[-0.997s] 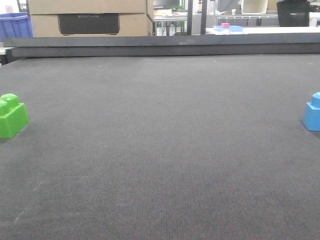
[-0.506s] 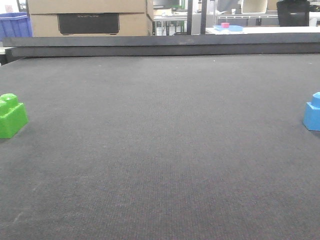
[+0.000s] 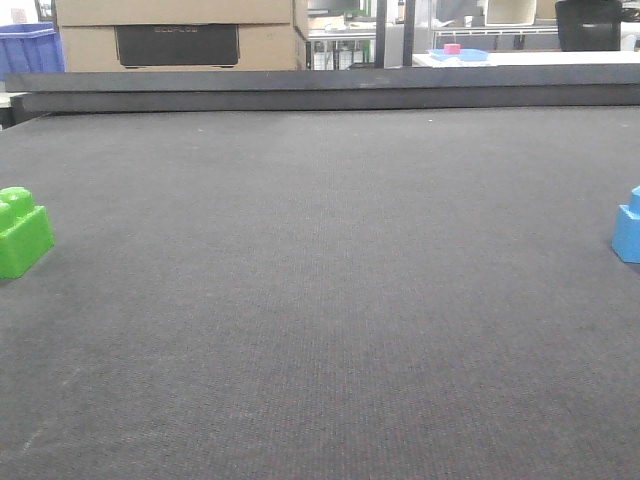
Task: Grab block from conveyor and place in blue bin
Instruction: 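Lower both grippers toward the green block and the blue block, then grasp the blue block with the right gripper and green block with left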
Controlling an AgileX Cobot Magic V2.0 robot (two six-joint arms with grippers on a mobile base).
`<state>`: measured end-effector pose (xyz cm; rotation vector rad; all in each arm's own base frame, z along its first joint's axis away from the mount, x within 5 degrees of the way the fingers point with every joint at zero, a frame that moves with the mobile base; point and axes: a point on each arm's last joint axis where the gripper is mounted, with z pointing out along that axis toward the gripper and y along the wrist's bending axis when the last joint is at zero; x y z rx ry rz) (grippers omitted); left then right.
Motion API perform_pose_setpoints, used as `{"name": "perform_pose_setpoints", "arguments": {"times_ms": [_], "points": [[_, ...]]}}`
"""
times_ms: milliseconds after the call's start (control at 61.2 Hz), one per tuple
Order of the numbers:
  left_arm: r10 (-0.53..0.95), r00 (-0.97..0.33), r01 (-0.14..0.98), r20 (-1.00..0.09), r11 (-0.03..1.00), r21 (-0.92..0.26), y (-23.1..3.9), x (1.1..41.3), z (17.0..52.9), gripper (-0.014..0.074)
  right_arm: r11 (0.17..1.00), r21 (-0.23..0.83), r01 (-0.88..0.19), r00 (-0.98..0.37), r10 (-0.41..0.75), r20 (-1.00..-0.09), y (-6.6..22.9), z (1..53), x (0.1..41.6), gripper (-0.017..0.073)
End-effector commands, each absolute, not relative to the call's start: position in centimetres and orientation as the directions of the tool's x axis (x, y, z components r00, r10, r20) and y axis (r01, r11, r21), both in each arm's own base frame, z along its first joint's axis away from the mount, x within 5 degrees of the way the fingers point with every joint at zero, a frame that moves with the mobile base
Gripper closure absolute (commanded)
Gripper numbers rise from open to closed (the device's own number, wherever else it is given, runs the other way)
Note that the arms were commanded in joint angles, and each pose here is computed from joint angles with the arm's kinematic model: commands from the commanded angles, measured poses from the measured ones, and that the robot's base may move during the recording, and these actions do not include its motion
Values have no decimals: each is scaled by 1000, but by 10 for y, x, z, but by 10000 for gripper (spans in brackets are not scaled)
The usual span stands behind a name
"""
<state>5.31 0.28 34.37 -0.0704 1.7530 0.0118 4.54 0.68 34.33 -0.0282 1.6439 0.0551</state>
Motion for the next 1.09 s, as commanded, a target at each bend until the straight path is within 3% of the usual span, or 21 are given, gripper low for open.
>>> {"name": "perform_pose_setpoints", "arguments": {"times_ms": [0,229,408,637,768,931,1013,1078], "points": [[-44,-268,-54,-962,998,-31,3,68,360,704,997,31,-74,-257,11,-966,8,348,68,721],[-87,-588,-49,-804,996,-72,2,128,390,704,993,68,-100,-606,-6,-796,9,356,132,721],[-93,-672,-54,-735,996,-76,4,174,394,704,988,111,-109,-817,-25,-576,9,346,186,721],[-115,-723,-61,-681,993,-103,4,219,371,704,981,177,-85,-898,2,-440,10,321,233,721],[-119,-767,-68,-631,992,-104,5,237,355,704,972,220,85,-923,160,-350,4,307,269,721],[-120,-798,-73,-590,992,-103,5,247,343,704,970,207,128,-929,191,-319,-2,295,309,718],[-120,-805,-74,-581,992,-102,5,250,340,704,973,181,143,-933,193,-304,-5,293,321,656],[-120,-810,-75,-574,992,-102,5,251,338,704,975,152,164,-935,203,-290,-9,289,331,533]]}}
